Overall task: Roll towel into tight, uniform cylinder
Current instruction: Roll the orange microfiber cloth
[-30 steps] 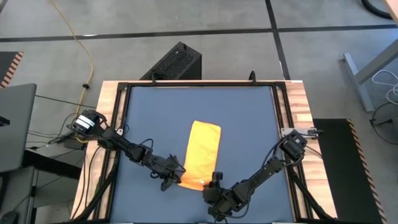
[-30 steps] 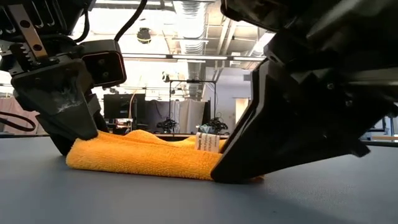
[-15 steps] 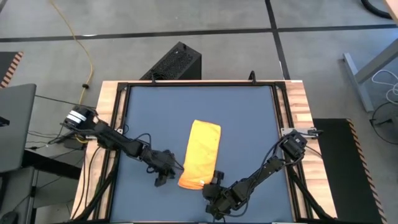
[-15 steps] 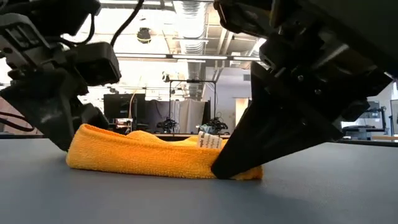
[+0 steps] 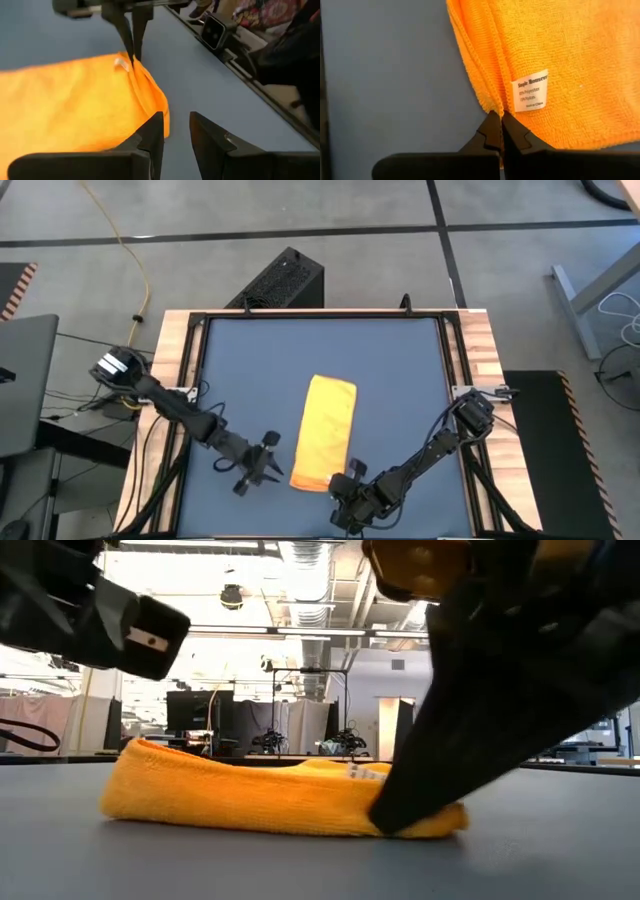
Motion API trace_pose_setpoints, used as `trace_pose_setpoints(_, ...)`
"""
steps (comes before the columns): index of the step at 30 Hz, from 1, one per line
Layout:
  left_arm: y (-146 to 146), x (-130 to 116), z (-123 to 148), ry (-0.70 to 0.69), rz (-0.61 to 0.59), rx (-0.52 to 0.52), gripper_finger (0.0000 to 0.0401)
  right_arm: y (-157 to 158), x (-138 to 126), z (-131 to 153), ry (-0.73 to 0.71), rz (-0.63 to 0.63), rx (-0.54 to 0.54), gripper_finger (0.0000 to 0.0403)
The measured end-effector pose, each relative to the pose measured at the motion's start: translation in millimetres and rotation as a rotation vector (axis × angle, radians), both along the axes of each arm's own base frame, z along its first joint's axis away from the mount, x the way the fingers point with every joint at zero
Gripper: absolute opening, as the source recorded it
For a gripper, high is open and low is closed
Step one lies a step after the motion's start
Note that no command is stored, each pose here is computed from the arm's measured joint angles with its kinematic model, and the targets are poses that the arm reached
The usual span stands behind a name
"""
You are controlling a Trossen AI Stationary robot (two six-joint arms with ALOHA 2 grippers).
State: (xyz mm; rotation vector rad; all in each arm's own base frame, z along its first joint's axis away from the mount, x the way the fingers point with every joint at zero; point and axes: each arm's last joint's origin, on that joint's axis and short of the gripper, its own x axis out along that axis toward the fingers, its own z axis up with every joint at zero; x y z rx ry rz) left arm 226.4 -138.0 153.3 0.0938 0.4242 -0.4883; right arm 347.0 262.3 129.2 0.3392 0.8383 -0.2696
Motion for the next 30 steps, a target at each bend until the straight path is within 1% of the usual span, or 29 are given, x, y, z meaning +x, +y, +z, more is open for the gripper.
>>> trace_pose_setpoints(4, -10.7, 2.4, -12.1, -0.058, 0.009, 0.067, 0.0083, -0.2, 0.0, 2.7, 0.016, -0.030, 0.078, 0.0014)
trace_pose_setpoints(9, -25.9, 8.8, -33.0, -0.154, -0.095, 0.129, 0.0083, -2.2, 1.6, 3.1, 0.017, -0.078, 0.127, 0.0014)
trace_pose_setpoints(12, -36.5, 16.0, -41.7, -0.206, -0.147, 0.193, 0.0085, -3.5, 2.6, 3.2, 0.016, -0.096, 0.139, 0.0014)
trace_pose_setpoints(15, -47.9, 23.3, -40.9, -0.270, -0.194, 0.266, 0.0095, -3.6, 2.7, 3.4, 0.016, -0.097, 0.141, 0.0020)
trace_pose_setpoints(18, -55.5, 27.9, -35.4, -0.318, -0.230, 0.309, 0.0109, -3.5, 2.5, 3.4, 0.017, -0.104, 0.145, 0.0020)
trace_pose_setpoints(21, -54.4, 31.8, -36.7, -0.284, -0.247, 0.330, 0.0115, -3.7, 2.4, 3.5, 0.021, -0.109, 0.150, 0.0019)
trace_pose_setpoints(23, -49.5, 36.4, -38.7, -0.241, -0.235, 0.336, 0.0114, -3.7, 2.4, 3.4, 0.022, -0.114, 0.156, 0.0019)
trace_pose_setpoints(26, -41.9, 42.4, -41.1, -0.191, -0.186, 0.369, 0.0103, -3.7, 2.4, 3.5, 0.021, -0.128, 0.167, 0.0020)
trace_pose_setpoints(30, -38.0, 48.9, -38.3, -0.194, -0.153, 0.373, 0.0081, -3.7, 2.3, 3.6, 0.021, -0.130, 0.168, 0.0020)
